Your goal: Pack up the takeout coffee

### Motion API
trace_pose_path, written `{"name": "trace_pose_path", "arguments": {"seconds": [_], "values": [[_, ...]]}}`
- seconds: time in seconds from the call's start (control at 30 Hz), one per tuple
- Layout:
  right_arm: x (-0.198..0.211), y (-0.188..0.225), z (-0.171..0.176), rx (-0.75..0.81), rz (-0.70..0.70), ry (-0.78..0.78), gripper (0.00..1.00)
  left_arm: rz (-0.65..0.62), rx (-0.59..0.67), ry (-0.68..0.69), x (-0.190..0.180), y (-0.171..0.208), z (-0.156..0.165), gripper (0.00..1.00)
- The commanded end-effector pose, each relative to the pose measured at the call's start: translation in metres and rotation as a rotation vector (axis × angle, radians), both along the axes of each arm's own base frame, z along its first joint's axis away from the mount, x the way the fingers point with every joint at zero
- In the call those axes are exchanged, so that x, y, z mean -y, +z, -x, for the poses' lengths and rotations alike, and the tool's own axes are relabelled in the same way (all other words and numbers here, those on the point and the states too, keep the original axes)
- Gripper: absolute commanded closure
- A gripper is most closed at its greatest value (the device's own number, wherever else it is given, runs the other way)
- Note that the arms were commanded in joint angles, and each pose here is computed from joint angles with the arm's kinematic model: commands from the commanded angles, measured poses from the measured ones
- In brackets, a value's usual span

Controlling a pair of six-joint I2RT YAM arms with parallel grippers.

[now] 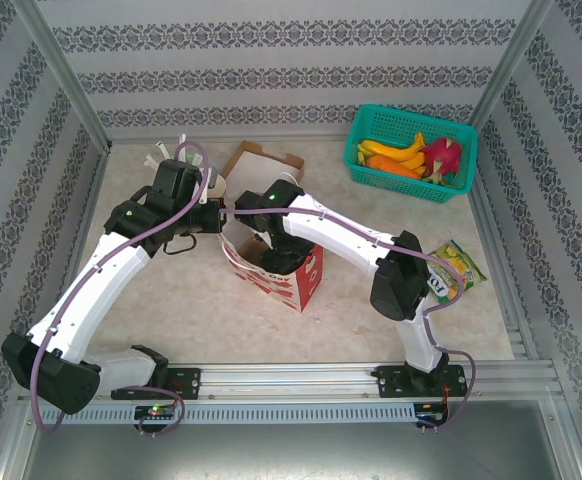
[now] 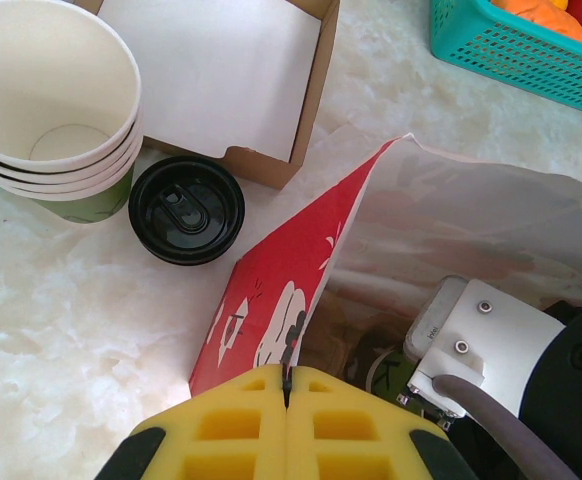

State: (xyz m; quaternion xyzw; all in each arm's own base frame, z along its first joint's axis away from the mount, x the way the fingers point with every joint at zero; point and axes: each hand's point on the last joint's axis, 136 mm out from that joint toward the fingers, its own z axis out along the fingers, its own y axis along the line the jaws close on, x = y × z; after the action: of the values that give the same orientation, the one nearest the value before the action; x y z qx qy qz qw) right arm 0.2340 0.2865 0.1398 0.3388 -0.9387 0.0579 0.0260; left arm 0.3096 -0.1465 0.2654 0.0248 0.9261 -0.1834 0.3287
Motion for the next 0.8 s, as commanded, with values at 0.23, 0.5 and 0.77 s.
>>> {"name": "trace_pose_path", "arguments": {"seconds": [0.23, 0.5, 0.77], "values": [[-0.0015, 0.0049, -0.0068, 0.034, -0.030, -0.010, 0.48, 0.006, 0.038, -0.014, 0.0032, 0.0106, -0.0027, 1.00], [-0.0022, 0.0049, -0.0091, 0.037, -0.040, -0.016, 0.48, 0.007, 0.036, -0.018, 0.0044, 0.0107, -0.0039, 1.00], [-0.0019, 0.0033, -0.0094, 0.033, -0.039, -0.019, 0.48, 0.005, 0.035, -0.017, 0.0042, 0.0103, -0.0035, 1.00]]}}
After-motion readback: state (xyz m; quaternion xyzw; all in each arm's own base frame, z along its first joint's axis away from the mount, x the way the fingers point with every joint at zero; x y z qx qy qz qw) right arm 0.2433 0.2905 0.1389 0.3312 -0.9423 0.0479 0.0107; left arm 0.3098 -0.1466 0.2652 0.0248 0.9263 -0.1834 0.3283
